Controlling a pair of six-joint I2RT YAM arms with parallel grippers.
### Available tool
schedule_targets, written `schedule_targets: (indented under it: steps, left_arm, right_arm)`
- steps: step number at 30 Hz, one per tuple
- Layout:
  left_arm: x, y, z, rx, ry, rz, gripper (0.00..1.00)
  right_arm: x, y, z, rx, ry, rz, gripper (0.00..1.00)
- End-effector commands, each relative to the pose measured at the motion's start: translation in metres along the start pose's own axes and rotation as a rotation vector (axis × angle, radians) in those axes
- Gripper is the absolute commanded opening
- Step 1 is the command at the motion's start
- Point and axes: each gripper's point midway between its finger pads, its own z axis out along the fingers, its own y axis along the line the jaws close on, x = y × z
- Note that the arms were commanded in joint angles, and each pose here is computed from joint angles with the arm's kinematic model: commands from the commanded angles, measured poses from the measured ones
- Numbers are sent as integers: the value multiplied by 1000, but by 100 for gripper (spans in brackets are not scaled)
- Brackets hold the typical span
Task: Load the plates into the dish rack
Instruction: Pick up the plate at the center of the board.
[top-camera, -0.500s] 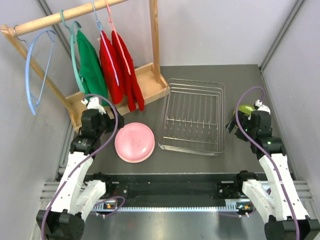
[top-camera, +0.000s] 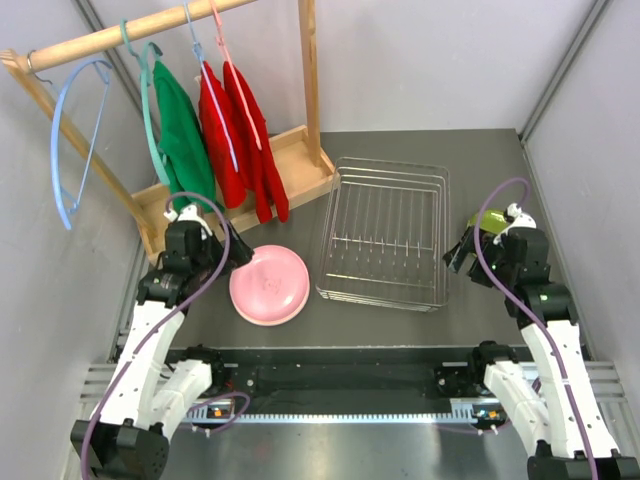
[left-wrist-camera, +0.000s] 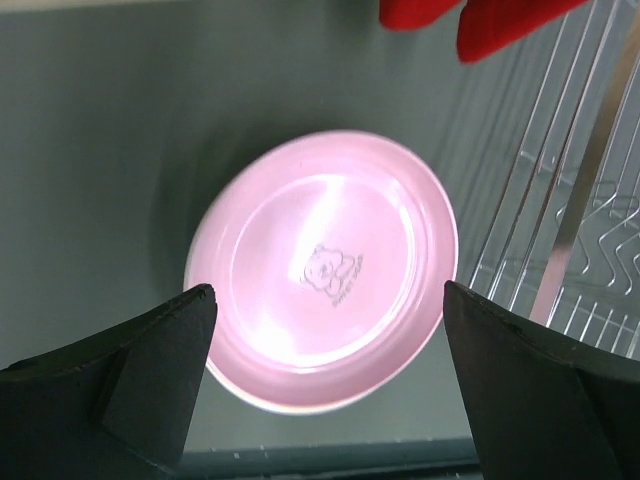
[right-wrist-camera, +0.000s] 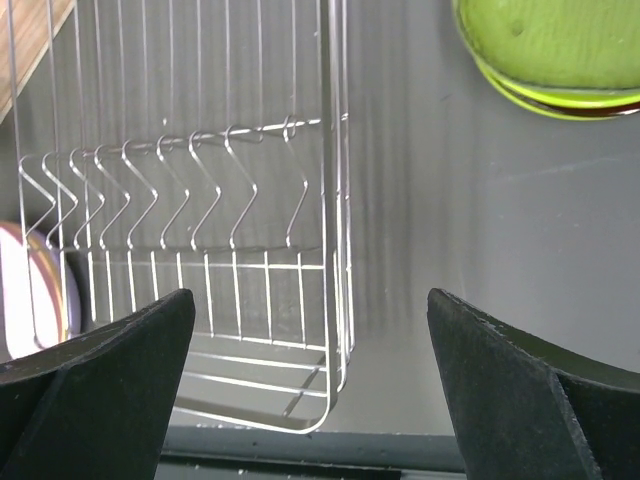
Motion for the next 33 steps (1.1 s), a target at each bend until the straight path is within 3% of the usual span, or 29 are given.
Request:
schedule_targets:
  steps: [1, 10, 24, 33]
  left_arm:
    - [29, 3, -6, -10, 111, -93, 99]
    - [30, 27, -13, -181, 130, -105, 99]
    - [59, 0, 23, -90, 202, -112, 99]
    - [59, 27, 36, -287, 168, -53, 99]
  right_arm:
    - [0, 9, -6, -49, -1, -13, 99]
    - [4, 13, 0, -69, 25, -4, 99]
    - [10, 11, 9, -67, 67, -20, 99]
    - [14, 10, 12, -67, 87, -18, 99]
